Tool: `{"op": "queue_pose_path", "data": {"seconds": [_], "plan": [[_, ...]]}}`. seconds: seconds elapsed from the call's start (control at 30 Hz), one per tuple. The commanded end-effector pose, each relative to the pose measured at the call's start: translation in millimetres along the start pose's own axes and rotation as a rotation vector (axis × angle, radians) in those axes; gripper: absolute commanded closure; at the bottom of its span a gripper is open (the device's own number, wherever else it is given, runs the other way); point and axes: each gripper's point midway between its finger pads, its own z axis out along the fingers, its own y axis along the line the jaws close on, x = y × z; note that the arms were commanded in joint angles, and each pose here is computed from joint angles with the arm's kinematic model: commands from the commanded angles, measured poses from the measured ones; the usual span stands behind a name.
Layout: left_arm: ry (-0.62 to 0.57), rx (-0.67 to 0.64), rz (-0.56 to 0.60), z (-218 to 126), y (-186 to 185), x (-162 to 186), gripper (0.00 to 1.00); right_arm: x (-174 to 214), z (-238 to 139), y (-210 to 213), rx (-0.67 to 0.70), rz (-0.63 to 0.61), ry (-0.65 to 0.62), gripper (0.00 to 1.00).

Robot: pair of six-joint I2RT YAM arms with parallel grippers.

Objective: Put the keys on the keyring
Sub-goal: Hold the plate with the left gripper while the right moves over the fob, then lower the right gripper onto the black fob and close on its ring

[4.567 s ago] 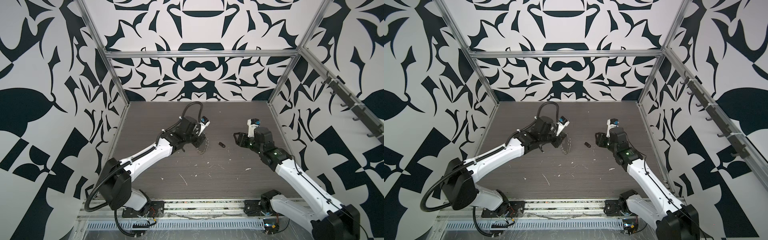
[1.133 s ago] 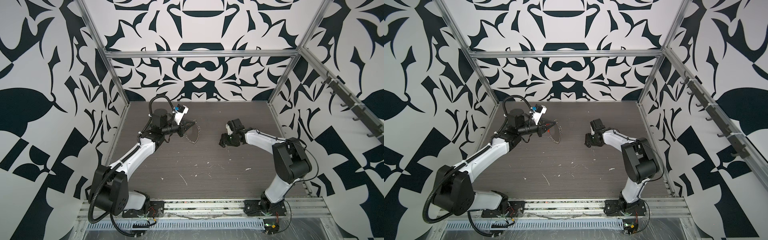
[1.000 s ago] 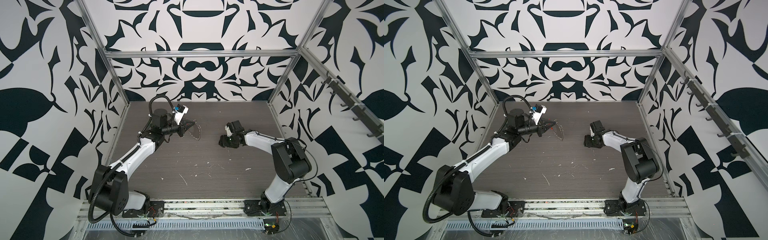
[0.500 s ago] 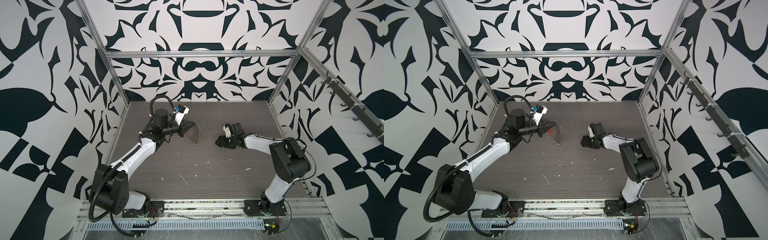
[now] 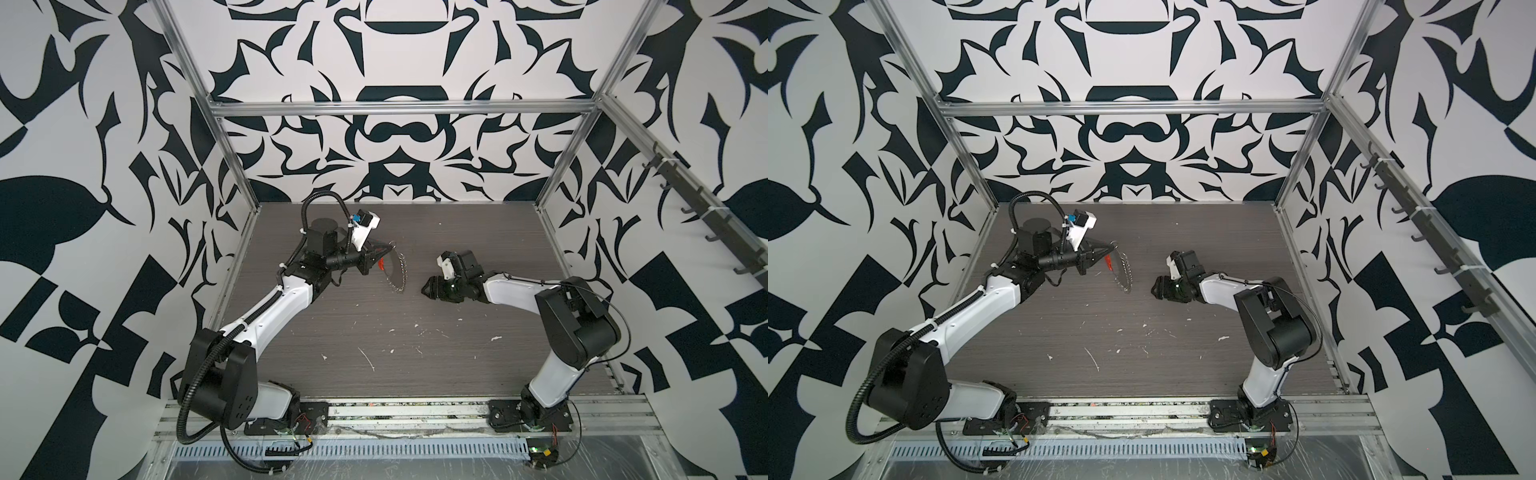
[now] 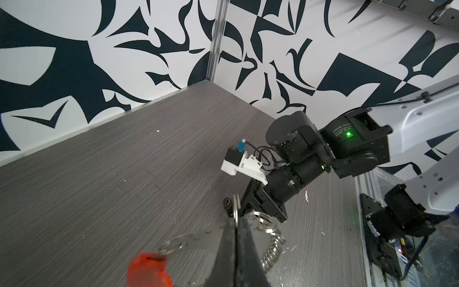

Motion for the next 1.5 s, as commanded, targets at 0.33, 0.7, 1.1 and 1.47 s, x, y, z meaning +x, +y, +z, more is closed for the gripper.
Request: {"op": "queue_pose_path", "data": {"seconds": [0.33, 0.7, 1.1, 1.47], "plan": [[-0.007, -0.003, 0.053, -4.2, -4.7, -8.7, 1.00, -28.3, -53.0, -7.0, 0.232, -0.235, -0.072, 0.51], [-0.004, 0.004, 0.050, -3.3, -5.2, -11.5, 1.00, -44.2, -36.2, -9.7, 0.318, -0.596, 0.047, 0.63], [0.007, -0.001, 0.056, -5.7, -7.0, -9.9, 1.00, -43.7, -10.0, -26.6, 0.368, -0.644, 0.155, 0.57], [0.021, -0.005, 0.060, -5.7, -6.2, -7.3, 1.00, -48.6, 2.2, -24.9, 0.350, -0.643, 0.163, 0.73]]}}
